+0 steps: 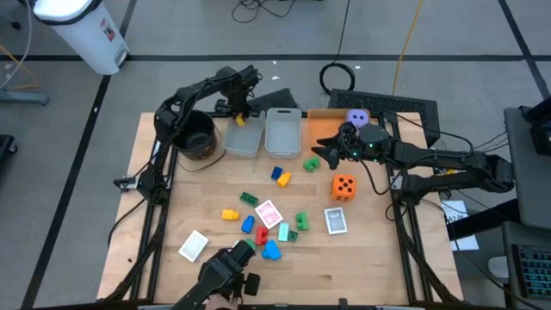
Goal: Pick & Place Toys
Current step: Put the yellow game piece into the left gray bin
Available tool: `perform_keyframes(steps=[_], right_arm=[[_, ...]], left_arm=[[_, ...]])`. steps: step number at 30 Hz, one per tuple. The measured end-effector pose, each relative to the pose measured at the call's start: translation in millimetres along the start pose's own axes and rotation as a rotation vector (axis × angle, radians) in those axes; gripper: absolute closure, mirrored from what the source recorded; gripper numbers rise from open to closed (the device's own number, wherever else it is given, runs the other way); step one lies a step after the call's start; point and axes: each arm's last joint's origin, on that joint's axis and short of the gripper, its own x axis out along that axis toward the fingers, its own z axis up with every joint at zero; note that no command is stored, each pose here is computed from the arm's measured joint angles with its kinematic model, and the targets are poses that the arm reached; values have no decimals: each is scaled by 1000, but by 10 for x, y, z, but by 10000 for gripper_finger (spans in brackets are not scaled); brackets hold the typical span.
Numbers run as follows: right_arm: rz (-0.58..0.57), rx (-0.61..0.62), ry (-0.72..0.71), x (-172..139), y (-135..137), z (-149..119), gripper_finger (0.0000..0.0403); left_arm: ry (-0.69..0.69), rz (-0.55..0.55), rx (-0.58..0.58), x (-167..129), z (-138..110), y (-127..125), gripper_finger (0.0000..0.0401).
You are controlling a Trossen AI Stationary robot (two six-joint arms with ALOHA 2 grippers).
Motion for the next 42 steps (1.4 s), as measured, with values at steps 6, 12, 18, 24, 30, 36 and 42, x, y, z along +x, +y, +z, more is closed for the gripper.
perform_keyframes(steps=[6,12,18,24,30,36,42], right_arm=[[-8,-2,12,0,-7,-12,152],[-8,-2,14,0,-8,-13,152],[-8,-2,14,0,-8,-13,152],[-8,-2,14,0,-8,-13,152],[-8,-3,14,0,-8,-13,152],[-8,-3,14,0,-8,-13,152],[-8,-3,14,0,-8,-13,152]], left_arm=[[0,-38,13,0,11,-17,276],[-16,-57,19,-31,17,-26,275],[-13,-57,20,-40,10,-26,275],[14,-137,38,-44,10,-52,274],[50,-236,97,-49,2,-83,274],[44,-264,115,-52,13,-95,268],[32,-298,106,-57,32,-115,222]])
